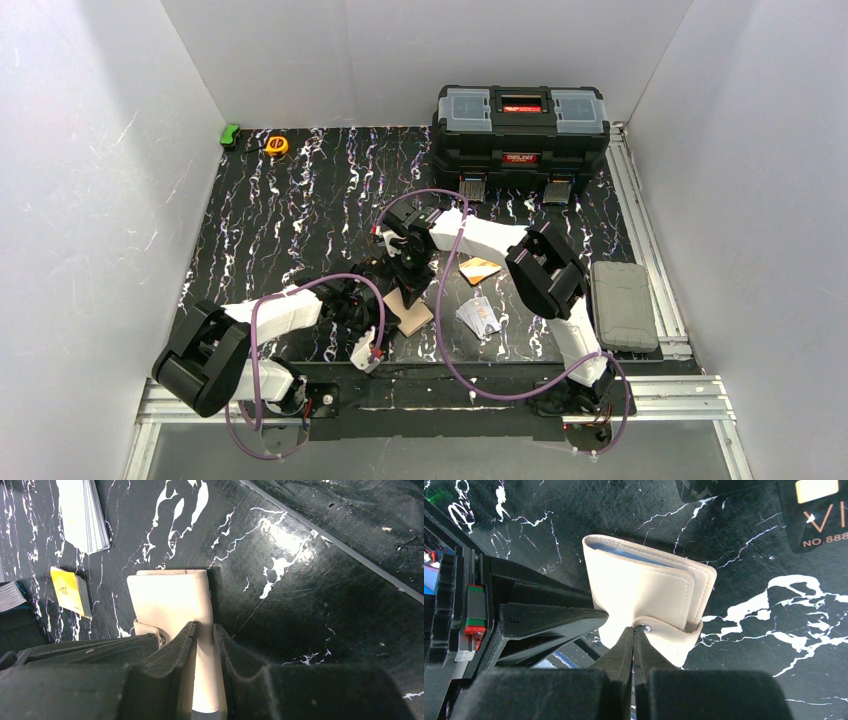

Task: Put the credit cards into the card holder
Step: Close the card holder at the center of the board.

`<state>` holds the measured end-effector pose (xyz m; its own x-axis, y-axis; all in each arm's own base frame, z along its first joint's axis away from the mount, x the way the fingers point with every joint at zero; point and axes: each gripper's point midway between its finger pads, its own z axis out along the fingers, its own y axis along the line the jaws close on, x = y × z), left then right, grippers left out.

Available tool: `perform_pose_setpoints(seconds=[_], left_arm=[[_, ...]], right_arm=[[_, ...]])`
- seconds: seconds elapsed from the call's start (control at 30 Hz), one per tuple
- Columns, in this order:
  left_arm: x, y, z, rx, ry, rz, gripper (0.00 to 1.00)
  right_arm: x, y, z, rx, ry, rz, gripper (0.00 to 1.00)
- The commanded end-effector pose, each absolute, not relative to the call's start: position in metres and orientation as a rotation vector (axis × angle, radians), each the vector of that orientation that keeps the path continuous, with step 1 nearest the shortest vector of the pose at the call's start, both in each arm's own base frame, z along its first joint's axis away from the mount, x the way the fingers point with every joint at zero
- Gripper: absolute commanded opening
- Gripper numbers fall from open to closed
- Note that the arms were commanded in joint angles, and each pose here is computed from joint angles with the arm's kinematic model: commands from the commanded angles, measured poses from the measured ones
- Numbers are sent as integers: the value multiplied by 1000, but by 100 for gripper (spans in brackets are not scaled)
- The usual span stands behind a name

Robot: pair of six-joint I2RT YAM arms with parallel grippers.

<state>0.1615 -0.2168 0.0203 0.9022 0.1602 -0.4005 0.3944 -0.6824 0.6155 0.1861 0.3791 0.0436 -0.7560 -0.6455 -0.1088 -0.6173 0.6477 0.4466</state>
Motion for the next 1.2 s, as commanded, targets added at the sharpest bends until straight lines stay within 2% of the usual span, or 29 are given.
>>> perform_pose_setpoints(seconds=[0.0, 0.7, 1.0, 1.07, 1.17], left_arm=[[134, -208, 6, 2384, 222, -454, 17], [133, -208, 7, 2384, 224, -450, 16], [131, -206, 5, 2387, 231, -453, 16], [132, -206, 6, 2388, 232, -451, 16], [132, -205, 5, 2391, 235, -450, 16]], right_arm=[[190, 373, 28, 1080, -2812, -639, 1], [188, 362, 3, 1024, -2787, -524, 1], [188, 367, 30, 1020, -2796, -671, 1], [187, 375, 45, 1042, -2778, -768, 12], [185, 385, 64, 1053, -2746, -908, 21]])
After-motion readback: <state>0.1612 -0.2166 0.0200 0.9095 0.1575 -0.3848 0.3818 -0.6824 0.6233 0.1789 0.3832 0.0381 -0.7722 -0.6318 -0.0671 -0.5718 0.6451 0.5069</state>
